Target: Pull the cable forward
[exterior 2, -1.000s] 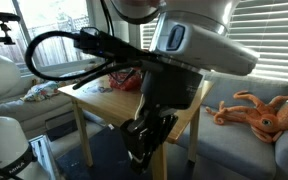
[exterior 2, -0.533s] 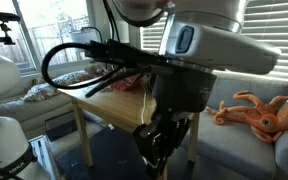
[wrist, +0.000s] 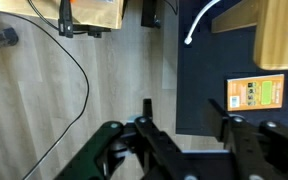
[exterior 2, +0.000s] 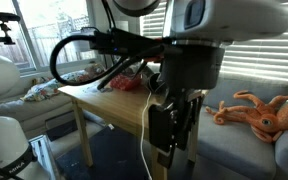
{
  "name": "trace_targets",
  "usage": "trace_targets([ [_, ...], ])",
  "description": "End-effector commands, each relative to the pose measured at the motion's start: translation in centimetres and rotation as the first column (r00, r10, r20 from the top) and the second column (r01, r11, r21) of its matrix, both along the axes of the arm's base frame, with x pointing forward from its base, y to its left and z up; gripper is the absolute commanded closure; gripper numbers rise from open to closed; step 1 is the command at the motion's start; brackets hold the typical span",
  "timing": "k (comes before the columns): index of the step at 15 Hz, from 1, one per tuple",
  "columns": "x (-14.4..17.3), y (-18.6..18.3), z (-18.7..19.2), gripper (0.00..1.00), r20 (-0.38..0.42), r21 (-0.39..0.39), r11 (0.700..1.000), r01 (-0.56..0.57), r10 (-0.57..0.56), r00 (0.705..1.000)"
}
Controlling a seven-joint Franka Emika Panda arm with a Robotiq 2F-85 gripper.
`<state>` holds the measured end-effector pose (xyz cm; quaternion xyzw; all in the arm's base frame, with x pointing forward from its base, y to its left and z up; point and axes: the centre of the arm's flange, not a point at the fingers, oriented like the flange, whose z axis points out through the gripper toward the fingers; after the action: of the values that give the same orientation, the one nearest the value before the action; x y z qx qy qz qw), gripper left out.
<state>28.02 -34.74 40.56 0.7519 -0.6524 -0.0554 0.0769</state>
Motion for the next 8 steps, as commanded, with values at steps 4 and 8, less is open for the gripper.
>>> trace_targets([
  [4, 0.2, 7.7, 6.3, 0.00, 0.113, -0.084, 0.948, -0.306, 0.314, 0.943],
  [8, 0.8, 13.2, 9.3, 0.00, 0.131, -0.162, 0.860, -0.484, 0.504, 0.853],
])
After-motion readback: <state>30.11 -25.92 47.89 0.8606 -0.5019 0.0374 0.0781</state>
